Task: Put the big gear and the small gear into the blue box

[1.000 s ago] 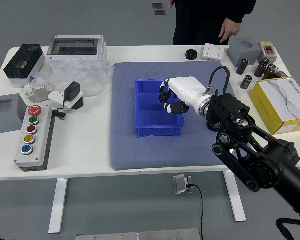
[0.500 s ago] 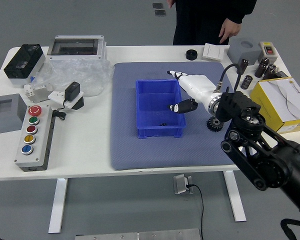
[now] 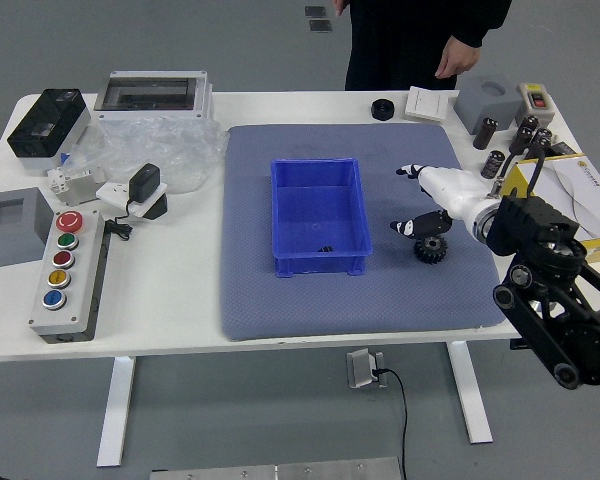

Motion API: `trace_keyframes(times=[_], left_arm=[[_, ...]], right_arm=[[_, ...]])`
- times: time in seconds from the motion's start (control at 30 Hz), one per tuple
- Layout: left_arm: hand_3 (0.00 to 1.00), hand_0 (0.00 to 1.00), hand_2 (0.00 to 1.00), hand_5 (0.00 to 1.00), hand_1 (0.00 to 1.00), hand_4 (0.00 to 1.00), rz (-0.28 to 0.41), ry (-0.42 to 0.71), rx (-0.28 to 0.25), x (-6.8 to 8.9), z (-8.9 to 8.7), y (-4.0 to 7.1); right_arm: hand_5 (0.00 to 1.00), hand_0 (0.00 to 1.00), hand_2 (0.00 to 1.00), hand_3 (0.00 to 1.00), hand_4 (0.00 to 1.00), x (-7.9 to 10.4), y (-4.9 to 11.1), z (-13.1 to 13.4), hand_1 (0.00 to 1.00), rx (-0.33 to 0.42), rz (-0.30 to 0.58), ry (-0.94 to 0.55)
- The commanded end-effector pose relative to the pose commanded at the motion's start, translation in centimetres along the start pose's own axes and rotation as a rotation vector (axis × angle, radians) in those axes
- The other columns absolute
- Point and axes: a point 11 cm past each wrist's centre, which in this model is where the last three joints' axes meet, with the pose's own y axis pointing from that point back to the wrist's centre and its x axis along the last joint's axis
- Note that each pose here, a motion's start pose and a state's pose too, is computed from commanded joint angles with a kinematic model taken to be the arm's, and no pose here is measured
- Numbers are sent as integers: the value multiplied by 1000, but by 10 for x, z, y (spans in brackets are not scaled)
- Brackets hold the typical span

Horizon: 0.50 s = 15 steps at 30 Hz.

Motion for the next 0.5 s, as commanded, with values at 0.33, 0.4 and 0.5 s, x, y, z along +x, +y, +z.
trace_keyframes(times=[0.33, 0.4, 0.5], left_arm=[[682, 792, 766, 257, 768, 571, 1, 3, -2, 0, 0, 0], [681, 792, 766, 257, 769, 571, 1, 3, -2, 1, 1, 0], [681, 792, 766, 257, 769, 571, 2, 4, -3, 1, 1, 0]], right_arm=[[391, 763, 806, 815, 783, -16, -2, 16, 735, -46, -82, 37], [377, 758, 806, 804, 764, -20, -3, 20, 733, -57, -97, 48], [377, 758, 806, 804, 764, -27, -4, 25, 733, -74, -123, 78]])
